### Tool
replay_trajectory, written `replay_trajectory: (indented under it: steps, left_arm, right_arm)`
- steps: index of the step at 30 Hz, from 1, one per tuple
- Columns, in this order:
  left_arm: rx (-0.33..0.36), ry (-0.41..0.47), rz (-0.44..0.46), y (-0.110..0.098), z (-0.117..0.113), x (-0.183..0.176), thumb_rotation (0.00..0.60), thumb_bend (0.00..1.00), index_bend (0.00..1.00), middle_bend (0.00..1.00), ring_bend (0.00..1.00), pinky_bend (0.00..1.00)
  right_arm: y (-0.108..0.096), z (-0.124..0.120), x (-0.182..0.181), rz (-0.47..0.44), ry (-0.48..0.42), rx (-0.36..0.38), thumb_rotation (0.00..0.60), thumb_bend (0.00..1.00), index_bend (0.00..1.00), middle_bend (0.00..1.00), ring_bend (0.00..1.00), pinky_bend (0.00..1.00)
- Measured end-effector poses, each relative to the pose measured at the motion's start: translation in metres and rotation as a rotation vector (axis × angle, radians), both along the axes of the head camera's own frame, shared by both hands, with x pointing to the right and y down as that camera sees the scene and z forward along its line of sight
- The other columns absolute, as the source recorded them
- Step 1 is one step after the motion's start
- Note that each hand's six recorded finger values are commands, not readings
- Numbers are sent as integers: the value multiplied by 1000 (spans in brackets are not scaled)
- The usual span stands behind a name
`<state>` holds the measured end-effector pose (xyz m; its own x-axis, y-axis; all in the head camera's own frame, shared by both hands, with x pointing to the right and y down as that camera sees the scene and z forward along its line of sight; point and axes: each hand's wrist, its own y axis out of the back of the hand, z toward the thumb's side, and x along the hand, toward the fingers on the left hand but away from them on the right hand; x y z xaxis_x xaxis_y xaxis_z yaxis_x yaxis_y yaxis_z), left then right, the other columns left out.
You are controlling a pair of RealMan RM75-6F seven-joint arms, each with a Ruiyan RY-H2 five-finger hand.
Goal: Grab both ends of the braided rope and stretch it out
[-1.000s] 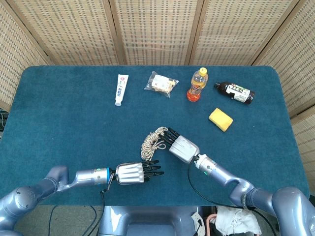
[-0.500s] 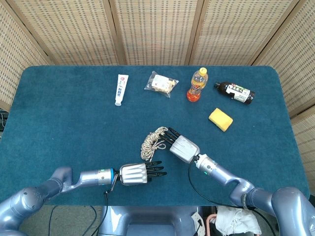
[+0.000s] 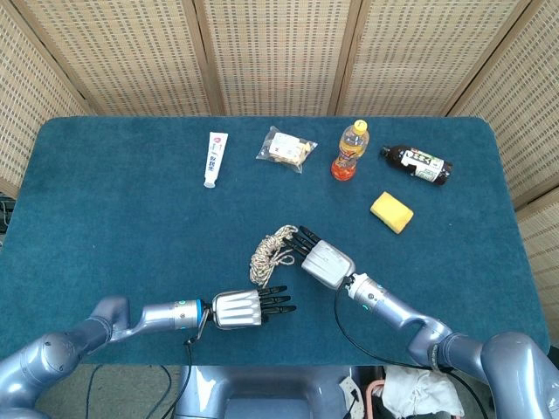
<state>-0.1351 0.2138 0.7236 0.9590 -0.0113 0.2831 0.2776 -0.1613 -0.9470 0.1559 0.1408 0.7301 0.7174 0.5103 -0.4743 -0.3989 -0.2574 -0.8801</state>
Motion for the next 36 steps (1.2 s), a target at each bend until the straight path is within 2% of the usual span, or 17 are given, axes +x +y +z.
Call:
replay_trajectory:
  steps: [5,19,25,29,36]
  left_arm:
    - [5,7,-7,-2,-1,-1,600,501,767,0,0,0]
    - [19,38,-73,-19,-12,-15,600,535,795,0,0,0]
    - [11,71,-174,-35,-22,-36,600,542,798,0,0,0]
    - [9,88,-279,-51,-31,-65,600,543,799,0,0,0]
    - [30,103,-403,-71,-44,-107,600,546,802,0,0,0]
  right_arm:
    - [-1,-1,0,0,0,2,600,449,646,0,0,0]
    - [-4,-7,3,17,-16,14,600,451,659,0,0,0]
    - [-9,-13,8,26,-20,29,600,451,664,0,0,0]
    - [-10,-17,9,30,-22,39,600,460,670,0,0,0]
    - [-12,-24,8,31,-23,55,600,482,678,0,0,0]
